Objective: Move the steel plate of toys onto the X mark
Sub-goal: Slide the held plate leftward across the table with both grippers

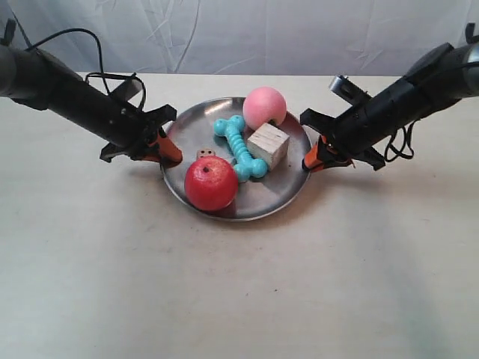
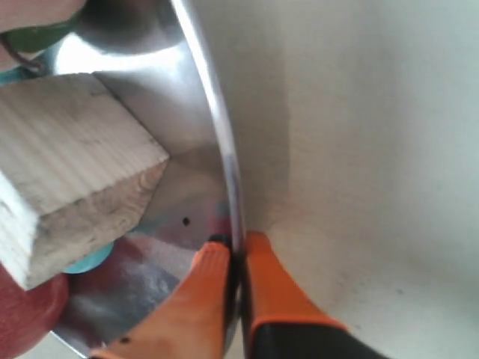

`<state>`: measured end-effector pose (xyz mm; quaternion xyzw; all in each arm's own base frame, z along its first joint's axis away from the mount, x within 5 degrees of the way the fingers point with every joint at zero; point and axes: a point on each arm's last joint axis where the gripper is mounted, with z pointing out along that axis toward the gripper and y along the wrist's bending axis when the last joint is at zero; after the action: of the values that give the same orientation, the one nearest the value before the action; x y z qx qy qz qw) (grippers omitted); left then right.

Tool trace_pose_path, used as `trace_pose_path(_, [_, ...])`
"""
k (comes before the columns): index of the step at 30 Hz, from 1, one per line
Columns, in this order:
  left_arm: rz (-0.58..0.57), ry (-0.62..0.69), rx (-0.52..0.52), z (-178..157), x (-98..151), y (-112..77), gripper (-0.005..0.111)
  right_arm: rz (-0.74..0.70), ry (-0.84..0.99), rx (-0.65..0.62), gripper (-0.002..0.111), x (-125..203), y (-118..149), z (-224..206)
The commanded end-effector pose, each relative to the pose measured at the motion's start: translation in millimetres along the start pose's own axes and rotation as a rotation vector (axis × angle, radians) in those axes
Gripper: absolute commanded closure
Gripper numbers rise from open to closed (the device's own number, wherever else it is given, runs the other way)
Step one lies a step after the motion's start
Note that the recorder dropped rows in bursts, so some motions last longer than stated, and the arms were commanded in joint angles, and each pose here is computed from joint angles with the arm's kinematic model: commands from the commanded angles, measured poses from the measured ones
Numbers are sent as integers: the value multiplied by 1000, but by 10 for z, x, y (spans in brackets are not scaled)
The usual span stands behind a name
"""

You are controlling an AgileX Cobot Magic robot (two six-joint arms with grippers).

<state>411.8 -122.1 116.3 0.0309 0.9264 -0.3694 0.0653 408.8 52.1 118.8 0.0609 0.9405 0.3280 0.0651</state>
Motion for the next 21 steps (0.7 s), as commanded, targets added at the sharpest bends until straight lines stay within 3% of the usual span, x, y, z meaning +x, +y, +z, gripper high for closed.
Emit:
trace_pose_path(1, [38,52,-40,-135,34,9,107,-49,54,-101,109,1,436,136])
trace_pose_path(8, [35,120,-276,-437,77,327,107,-88,135,-113,109,6,756,472])
trace_pose_path(15, [-33,107,-292,-690,69,592,107,-103,195,-120,109,48,983,786])
trace_pose_path(21, [-64,83,-286,-797,60,701,107,-90,209,-93,109,53,963,953])
